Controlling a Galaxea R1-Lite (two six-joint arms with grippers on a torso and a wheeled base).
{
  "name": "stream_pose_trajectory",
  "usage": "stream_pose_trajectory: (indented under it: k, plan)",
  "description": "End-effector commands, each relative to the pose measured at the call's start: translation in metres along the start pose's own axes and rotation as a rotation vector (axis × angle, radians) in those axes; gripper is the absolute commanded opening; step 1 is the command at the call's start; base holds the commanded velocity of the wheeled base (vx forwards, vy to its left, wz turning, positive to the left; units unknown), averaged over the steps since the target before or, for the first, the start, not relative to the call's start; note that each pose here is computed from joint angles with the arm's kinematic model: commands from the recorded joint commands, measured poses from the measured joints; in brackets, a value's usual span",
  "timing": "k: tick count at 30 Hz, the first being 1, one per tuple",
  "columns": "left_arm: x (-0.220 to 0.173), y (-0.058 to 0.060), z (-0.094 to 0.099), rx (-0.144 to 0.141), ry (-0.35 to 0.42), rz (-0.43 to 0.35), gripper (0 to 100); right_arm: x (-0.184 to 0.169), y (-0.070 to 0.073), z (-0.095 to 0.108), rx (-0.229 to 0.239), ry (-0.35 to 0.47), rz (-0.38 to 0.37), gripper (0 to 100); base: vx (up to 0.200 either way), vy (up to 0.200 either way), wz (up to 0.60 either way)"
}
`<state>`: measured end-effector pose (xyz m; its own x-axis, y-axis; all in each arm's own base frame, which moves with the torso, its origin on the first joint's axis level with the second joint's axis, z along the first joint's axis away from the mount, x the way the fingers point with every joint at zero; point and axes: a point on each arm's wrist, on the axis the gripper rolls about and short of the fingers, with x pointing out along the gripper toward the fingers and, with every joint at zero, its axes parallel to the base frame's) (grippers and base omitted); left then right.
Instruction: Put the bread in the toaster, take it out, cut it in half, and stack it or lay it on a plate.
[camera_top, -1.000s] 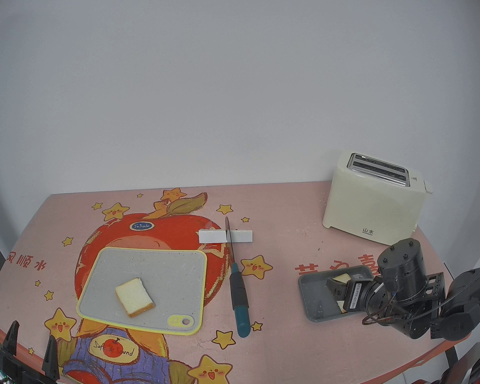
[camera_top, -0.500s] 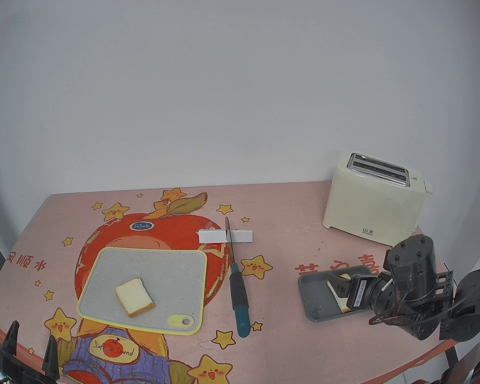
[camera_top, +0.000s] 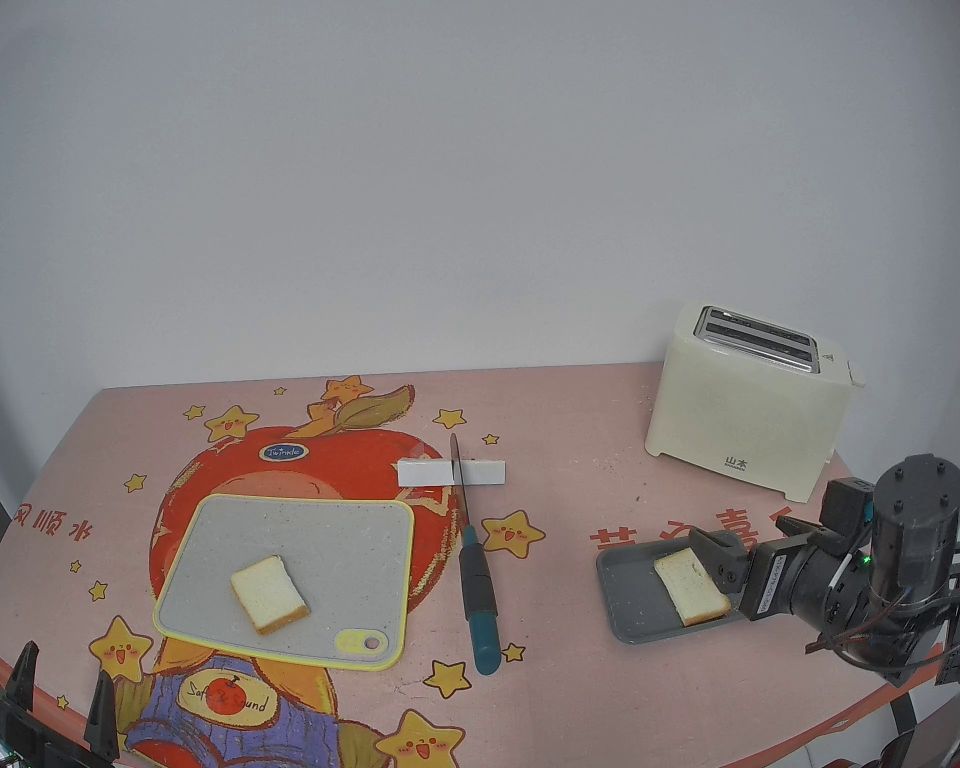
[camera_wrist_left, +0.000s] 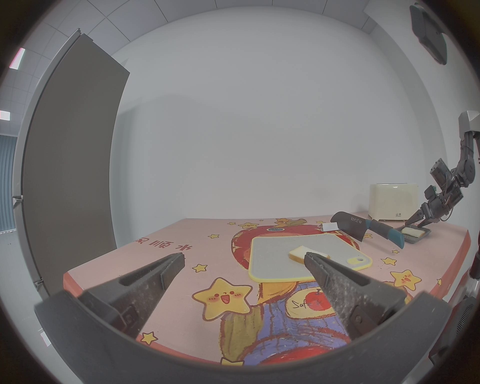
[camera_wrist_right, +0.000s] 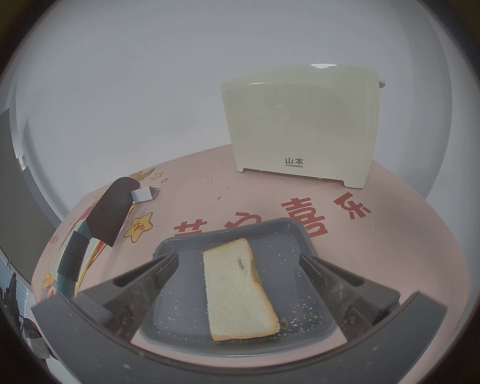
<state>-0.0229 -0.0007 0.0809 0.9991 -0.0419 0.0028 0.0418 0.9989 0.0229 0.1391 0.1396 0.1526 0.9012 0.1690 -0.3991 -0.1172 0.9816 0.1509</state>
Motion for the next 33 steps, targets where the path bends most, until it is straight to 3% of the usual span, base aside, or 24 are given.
stream_pose_trajectory:
  k: [1, 11, 29, 33]
  plan:
    - [0.0013, -0.0001, -0.0049, 0.000, 0.018, -0.001, 100, -0.0032, -0.0009, 0.0010, 0.005, -0.008, 0.008, 100, 0.000, 0.000, 0.00]
    - [0.0013, -0.0001, -0.0049, 0.000, 0.018, 0.000, 100, -0.0049, 0.0010, 0.0002, 0.000, -0.007, 0.021, 100, 0.000, 0.000, 0.00]
    - [0.0013, -0.0001, -0.0049, 0.000, 0.018, 0.002, 100, -0.0052, 0.0010, -0.0035, -0.014, 0.006, 0.026, 100, 0.000, 0.200, 0.00]
    - [0.0013, -0.0001, -0.0049, -0.002, 0.018, 0.005, 100, -0.0054, 0.0007, -0.0037, -0.014, 0.006, 0.026, 100, 0.000, 0.000, 0.00]
